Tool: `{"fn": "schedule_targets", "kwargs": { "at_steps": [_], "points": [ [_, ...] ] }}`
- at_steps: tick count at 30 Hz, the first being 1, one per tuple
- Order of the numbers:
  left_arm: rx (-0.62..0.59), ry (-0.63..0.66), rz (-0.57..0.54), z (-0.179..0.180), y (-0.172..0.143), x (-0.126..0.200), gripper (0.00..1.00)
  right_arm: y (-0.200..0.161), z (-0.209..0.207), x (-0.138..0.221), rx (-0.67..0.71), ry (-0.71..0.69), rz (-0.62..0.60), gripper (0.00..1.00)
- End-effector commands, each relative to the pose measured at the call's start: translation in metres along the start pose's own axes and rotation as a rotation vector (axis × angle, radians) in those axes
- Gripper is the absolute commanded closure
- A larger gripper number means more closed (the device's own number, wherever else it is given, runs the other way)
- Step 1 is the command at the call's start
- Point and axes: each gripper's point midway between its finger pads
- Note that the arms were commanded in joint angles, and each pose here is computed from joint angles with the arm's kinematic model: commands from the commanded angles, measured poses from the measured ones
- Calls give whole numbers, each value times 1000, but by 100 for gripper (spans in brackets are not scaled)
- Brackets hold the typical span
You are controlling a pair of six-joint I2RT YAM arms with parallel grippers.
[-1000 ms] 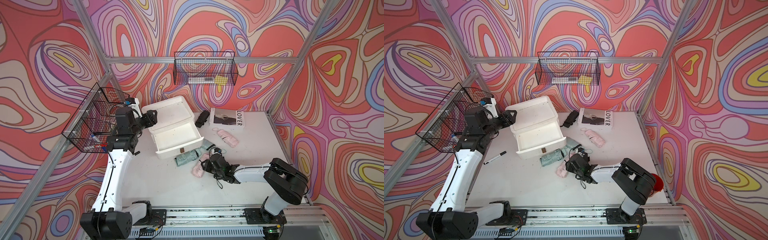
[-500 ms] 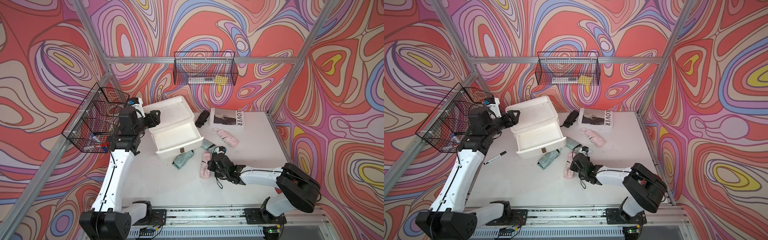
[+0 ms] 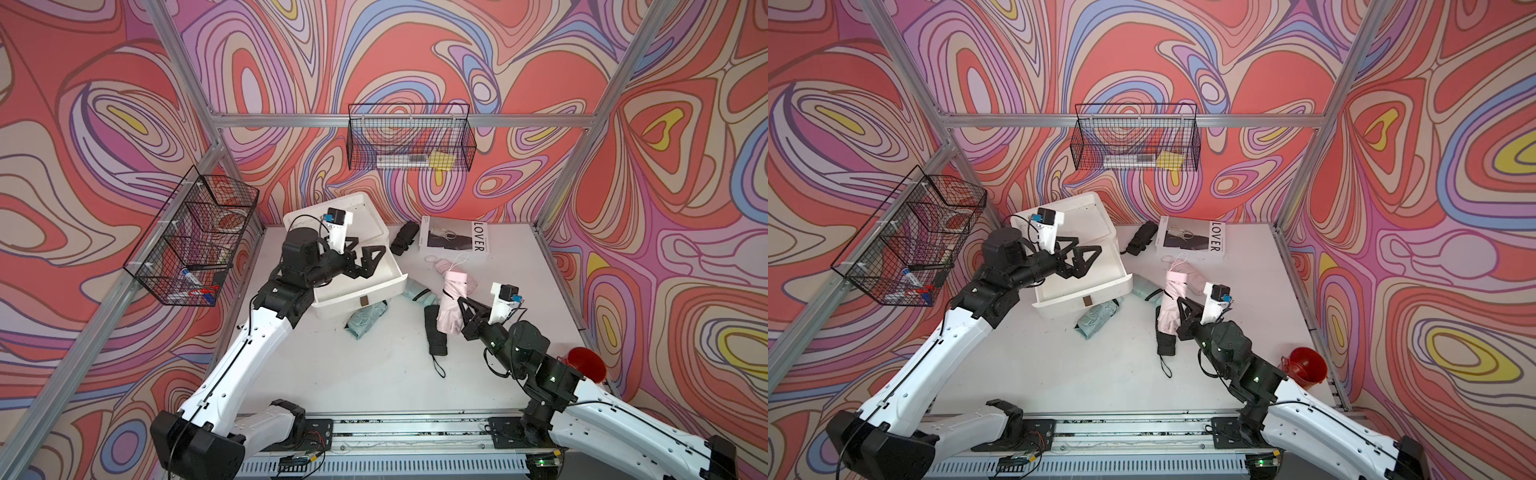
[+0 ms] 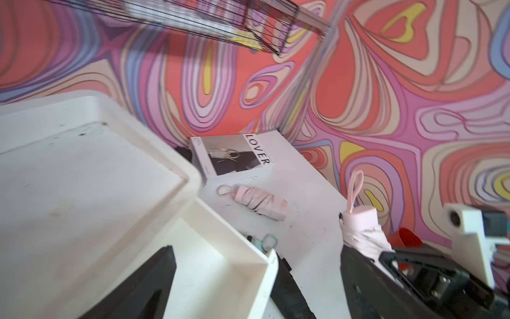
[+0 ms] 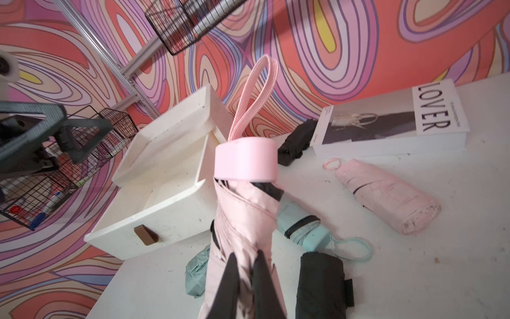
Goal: Place the umbrella in the drawer by color
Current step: Pick up the umbrella from the center of the board, then place the umbrella in the drawer.
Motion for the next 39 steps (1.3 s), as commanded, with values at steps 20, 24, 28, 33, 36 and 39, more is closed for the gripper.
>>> {"fn": "schedule_targets", "kwargs": {
  "at_steps": [20,24,28,33,36,39],
  "points": [
    [-202,-481,320,-126,-117,-33,59,101,102,16,-2,526,-393,100],
    [-236,-421,276,-121,-107,-31,100,87,96,6,29,473,-325,91],
    [-336,-289,222,-101,-98,-29,100,79,77,6,64,372,-280,64],
    [-550,-56,172,-67,-76,-22,100,70,52,11,183,236,-199,39],
    [-722,179,123,-42,-38,-9,100,62,37,13,253,162,-142,37],
    [-871,351,79,-29,-3,8,100,53,29,12,288,120,-115,37]
  ]
}}
Point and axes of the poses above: each gripper's point midway between its finger pads, its own x axis back along the fingers, its own z axis along the line the jaws close on, y = z × x, and after that the axes turned 14 degrees about x, right-handed
